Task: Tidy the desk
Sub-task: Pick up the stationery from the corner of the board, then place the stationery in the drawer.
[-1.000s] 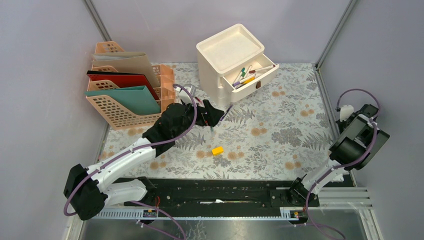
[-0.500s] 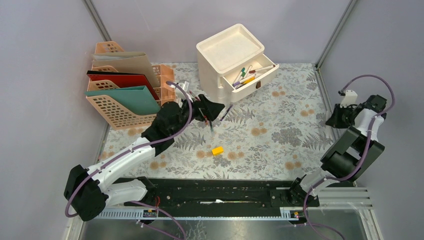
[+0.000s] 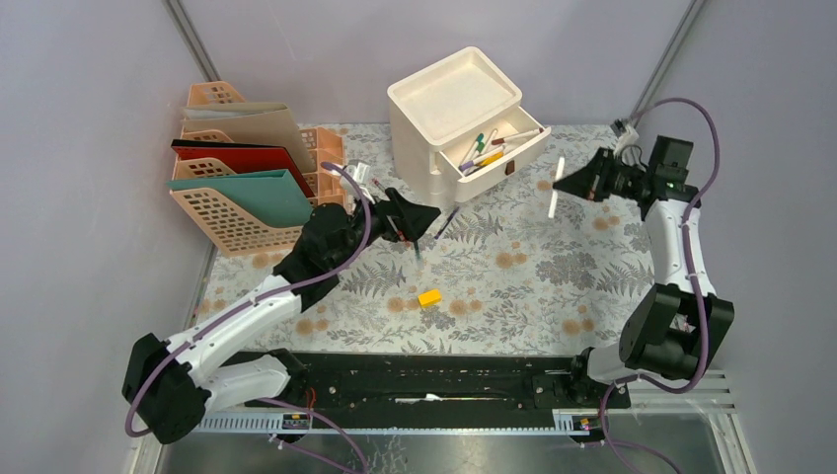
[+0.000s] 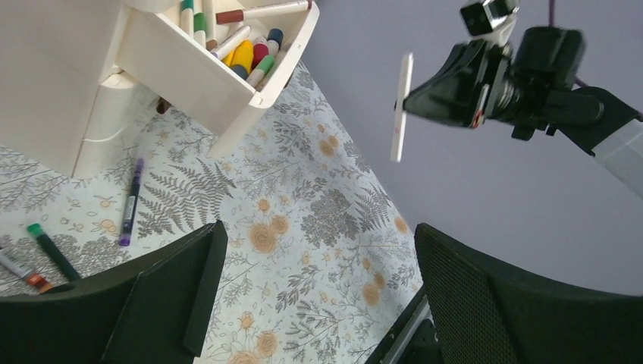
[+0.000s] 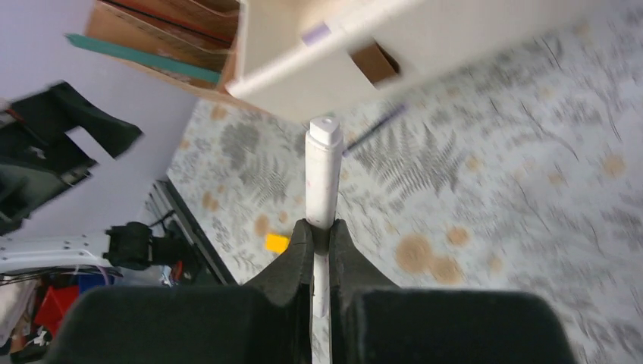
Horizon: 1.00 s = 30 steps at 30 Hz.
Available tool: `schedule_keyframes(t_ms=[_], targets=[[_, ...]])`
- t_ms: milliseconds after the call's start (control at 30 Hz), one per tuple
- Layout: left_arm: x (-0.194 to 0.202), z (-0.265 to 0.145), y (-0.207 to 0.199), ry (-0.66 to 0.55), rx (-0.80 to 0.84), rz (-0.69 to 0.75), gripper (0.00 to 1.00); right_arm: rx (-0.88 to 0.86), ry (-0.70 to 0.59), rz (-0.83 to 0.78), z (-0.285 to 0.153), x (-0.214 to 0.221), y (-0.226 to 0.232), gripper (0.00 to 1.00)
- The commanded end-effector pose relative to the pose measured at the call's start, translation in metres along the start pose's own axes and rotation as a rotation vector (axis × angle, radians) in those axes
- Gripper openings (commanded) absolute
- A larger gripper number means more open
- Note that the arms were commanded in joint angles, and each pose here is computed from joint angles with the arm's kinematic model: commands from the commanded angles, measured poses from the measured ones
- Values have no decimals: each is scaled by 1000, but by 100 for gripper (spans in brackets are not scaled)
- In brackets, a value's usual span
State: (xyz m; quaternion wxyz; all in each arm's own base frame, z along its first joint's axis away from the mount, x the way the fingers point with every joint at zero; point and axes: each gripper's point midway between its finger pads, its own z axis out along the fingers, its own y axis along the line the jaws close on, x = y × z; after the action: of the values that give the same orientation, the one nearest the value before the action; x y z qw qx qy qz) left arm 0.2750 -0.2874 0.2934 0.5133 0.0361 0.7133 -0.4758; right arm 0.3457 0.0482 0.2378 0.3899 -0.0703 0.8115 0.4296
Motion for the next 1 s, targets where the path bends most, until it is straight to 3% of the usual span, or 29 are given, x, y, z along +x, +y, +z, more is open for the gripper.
schedule_keyframes(t_ms=[0, 267, 433, 600, 700, 733, 833, 967], targets=[[-21, -16, 0, -84, -27, 38, 99, -131, -172, -27, 12, -79, 67, 0], [-30, -37, 22, -121, -168, 72, 99, -25, -330, 160, 71, -149, 79, 0], [-35, -49, 29, -146, -219, 82, 99, 164, -319, 281, 108, -144, 59, 1], [-36, -55, 45, -178, -296, 18, 99, 232, -270, 323, 127, -127, 41, 19], [-34, -56, 53, -182, -319, -22, 99, 247, -222, 313, 138, -118, 34, 39], [-34, -55, 52, -174, -312, -21, 99, 247, -198, 296, 142, -115, 33, 51], [-33, -51, 51, -150, -309, -7, 99, 238, -152, 183, 144, -115, 35, 70], [-28, -46, 52, -99, -325, 6, 99, 237, -162, 17, 130, -133, 49, 80]])
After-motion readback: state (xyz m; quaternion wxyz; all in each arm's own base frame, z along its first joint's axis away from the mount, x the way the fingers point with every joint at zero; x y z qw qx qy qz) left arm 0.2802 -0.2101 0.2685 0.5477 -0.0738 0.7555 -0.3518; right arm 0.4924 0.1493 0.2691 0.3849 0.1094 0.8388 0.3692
